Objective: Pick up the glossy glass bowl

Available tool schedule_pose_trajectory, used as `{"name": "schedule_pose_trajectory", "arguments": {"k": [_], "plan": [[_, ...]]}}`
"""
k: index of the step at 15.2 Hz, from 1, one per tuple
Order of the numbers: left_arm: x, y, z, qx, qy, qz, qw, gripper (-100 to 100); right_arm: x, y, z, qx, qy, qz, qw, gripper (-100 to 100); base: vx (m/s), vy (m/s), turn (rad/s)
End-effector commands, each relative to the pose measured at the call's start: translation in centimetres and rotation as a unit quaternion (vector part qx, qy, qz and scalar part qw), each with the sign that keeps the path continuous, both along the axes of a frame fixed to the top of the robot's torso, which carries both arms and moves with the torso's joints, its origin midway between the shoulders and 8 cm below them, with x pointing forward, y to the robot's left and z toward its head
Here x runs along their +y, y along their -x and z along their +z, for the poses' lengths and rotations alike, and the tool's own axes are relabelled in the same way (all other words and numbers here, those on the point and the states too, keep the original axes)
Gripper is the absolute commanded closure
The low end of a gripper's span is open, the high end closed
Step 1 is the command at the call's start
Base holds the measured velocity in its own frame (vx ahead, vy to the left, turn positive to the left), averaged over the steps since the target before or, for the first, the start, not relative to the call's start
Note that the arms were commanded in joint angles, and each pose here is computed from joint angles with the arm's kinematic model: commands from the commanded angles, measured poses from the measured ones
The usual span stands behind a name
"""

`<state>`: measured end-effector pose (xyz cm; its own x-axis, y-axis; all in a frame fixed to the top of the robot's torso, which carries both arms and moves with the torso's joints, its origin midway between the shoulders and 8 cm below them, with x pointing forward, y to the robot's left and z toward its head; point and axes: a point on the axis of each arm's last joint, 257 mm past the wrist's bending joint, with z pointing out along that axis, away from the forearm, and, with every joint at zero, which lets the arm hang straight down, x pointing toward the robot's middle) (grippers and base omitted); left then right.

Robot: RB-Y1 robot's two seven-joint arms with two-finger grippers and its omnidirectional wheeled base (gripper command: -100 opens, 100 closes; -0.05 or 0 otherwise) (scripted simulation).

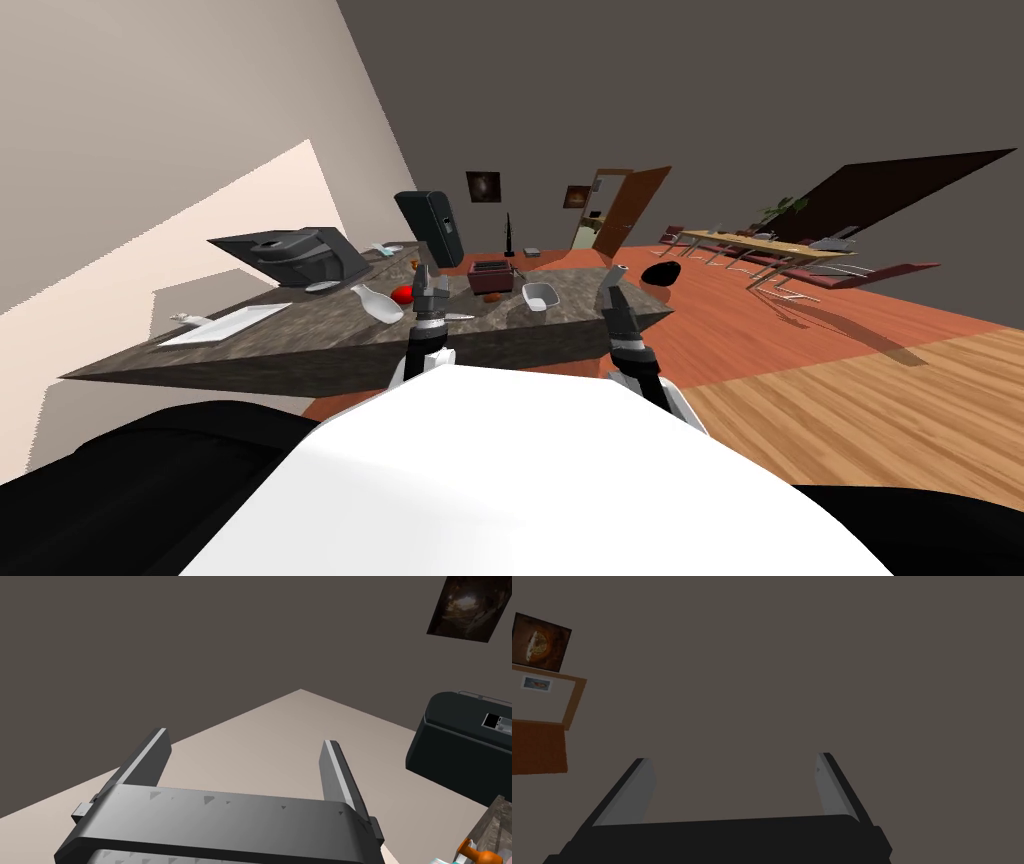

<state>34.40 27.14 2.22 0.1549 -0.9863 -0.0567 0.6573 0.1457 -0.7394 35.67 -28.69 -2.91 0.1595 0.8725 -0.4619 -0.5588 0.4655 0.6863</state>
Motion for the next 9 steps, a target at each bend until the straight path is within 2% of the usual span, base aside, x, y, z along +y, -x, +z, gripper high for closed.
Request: {"name": "schedule_pose_trajectory", "arguments": {"k": [1, 3, 6, 8, 9], "plan": [[0.0, 0.0, 0.0, 0.000, 0.000, 0.000, 1.0000, 0, -0.1, -0.4, -1.3, 0.017, 0.039, 0.000, 0.9991, -100, -0.008, 0.051, 0.086], [0.0, 0.0, 0.0, 0.000, 0.000, 0.000, 1.0000, 0, 0.1, -0.4, -1.3, 0.019, 0.049, 0.006, 0.9986, -100, -0.007, 0.048, 0.052], [0.0, 0.0, 0.0, 0.000, 0.000, 0.000, 1.0000, 0, -0.3, -0.9, -3.6, 0.046, 0.112, 0.005, 0.9927, -100, -0.010, 0.051, 0.085], [0.0, 0.0, 0.0, 0.000, 0.000, 0.000, 1.0000, 0, -0.2, -0.9, -3.6, 0.048, 0.124, 0.011, 0.9911, -100, -0.013, 0.047, 0.058], [0.0, 0.0, 0.0, 0.000, 0.000, 0.000, 1.0000, 0, -0.6, -1.1, -4.8, 0.061, 0.154, 0.009, 0.9861, -100, -0.012, 0.049, 0.091]]}}
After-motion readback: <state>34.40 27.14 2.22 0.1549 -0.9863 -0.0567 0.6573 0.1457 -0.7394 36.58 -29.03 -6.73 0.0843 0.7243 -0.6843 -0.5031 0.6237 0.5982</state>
